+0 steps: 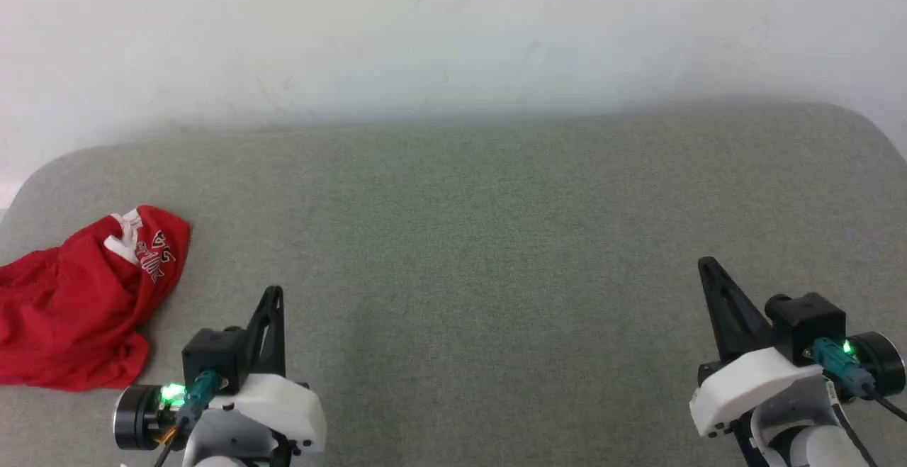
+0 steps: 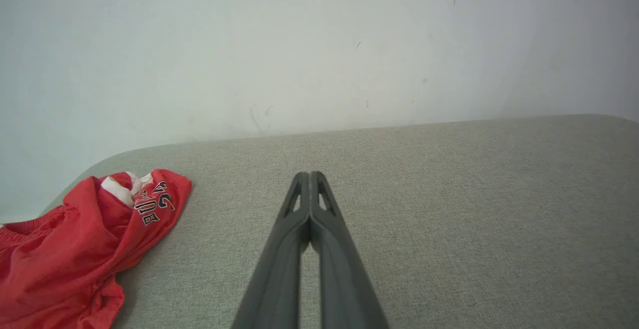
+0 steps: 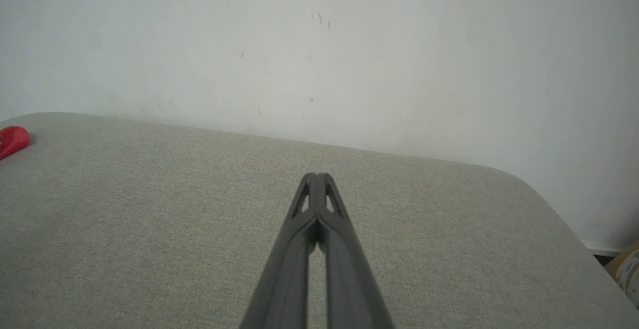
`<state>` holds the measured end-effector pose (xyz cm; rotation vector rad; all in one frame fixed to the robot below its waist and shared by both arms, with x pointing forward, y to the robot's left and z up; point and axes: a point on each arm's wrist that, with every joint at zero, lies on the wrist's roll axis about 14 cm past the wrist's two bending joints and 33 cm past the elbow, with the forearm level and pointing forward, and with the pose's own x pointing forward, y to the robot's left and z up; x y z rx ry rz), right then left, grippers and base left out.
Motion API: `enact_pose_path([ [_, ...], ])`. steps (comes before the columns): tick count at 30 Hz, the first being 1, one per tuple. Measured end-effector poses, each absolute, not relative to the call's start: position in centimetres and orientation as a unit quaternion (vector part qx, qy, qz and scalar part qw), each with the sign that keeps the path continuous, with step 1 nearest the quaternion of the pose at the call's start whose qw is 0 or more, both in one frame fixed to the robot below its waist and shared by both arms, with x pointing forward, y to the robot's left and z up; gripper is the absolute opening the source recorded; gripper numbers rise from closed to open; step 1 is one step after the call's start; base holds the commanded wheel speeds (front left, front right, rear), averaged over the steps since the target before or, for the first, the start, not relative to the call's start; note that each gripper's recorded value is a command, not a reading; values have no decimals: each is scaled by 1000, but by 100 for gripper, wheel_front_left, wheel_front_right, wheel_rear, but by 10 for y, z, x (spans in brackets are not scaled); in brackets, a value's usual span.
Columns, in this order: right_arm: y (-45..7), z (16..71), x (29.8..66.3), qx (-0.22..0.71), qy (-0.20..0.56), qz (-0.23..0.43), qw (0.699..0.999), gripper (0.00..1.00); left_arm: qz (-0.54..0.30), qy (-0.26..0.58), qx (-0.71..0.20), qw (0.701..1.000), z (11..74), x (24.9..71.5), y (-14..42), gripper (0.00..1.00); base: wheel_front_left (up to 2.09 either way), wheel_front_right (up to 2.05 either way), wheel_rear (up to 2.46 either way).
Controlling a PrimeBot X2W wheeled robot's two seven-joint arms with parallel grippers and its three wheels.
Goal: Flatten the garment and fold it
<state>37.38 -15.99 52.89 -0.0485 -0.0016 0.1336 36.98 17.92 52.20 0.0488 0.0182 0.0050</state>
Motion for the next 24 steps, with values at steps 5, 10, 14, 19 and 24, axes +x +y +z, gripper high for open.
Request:
enact_pose_path([
  [5,-160,529,374,-24,-1,67,997,0,3,9,24,1000,522,370,179,0,0,0,0],
  [10,-160,529,374,-24,-1,67,997,0,3,9,24,1000,522,370,179,0,0,0,0],
  [14,-160,529,374,-24,-1,67,997,0,3,9,24,1000,522,370,179,0,0,0,0],
  [19,-160,529,374,-24,-1,67,997,0,2,9,24,1000,522,370,179,0,0,0,0],
  [24,-160,529,374,-24,-1,67,997,0,2,9,24,1000,522,370,179,0,0,0,0],
])
